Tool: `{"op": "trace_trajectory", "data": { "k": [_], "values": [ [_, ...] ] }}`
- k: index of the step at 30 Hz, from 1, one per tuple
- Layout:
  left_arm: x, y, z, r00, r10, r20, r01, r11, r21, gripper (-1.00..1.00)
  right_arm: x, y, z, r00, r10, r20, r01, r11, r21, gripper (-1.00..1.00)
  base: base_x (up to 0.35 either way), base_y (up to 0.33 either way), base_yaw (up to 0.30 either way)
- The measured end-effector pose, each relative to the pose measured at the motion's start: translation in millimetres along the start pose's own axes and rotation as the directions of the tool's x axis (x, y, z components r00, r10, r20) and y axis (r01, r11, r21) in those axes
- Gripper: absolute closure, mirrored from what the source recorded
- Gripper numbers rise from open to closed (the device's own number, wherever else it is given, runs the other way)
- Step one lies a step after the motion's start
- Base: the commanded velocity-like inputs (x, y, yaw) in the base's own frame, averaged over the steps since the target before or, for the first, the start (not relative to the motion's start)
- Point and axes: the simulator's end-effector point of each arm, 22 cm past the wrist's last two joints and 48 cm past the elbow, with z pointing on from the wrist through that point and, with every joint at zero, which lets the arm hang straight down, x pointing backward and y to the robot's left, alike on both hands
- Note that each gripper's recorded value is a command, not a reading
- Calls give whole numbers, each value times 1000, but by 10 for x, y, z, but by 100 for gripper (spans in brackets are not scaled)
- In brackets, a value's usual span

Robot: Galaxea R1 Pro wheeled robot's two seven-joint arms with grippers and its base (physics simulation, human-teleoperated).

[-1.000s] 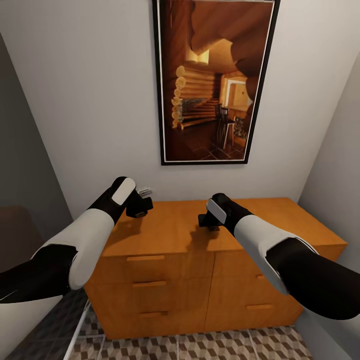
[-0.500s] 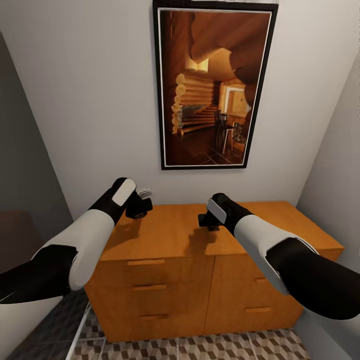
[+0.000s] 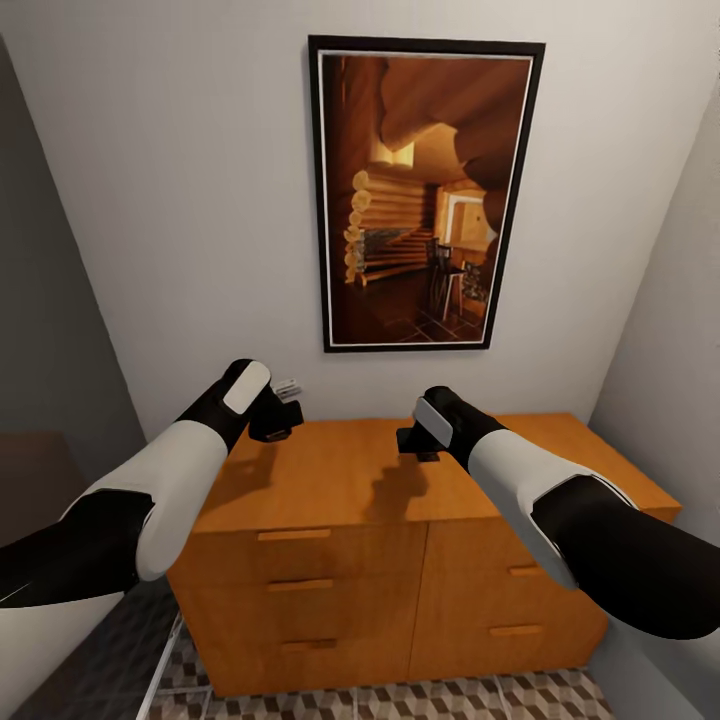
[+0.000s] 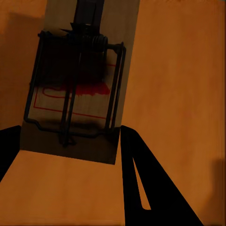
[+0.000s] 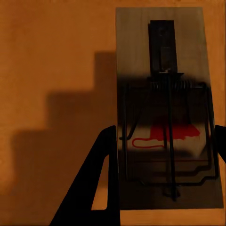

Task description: Take the four mousetraps from the cabinet in the bathroom and place them on the bathroom floor. Make sure all four end up on the same floor surface, and ensure that at least two of them are either under or directly next to the same bathroom sink.

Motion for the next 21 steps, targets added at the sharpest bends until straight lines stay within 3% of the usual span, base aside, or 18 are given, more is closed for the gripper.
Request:
{"op": "trace_trajectory", "data": {
  "k": [13,21],
  "values": [
    [-85,-36,-207,1000,2,7,-2,1000,-1,100,-102,-5,-207,1000,1,8,-1,1000,4,100,-1,0,0],
    [-119,-52,-292,1000,2,6,-2,1000,-3,100,-143,-3,-295,1000,1,7,-1,1000,4,100,-102,0,0]
  ]
}}
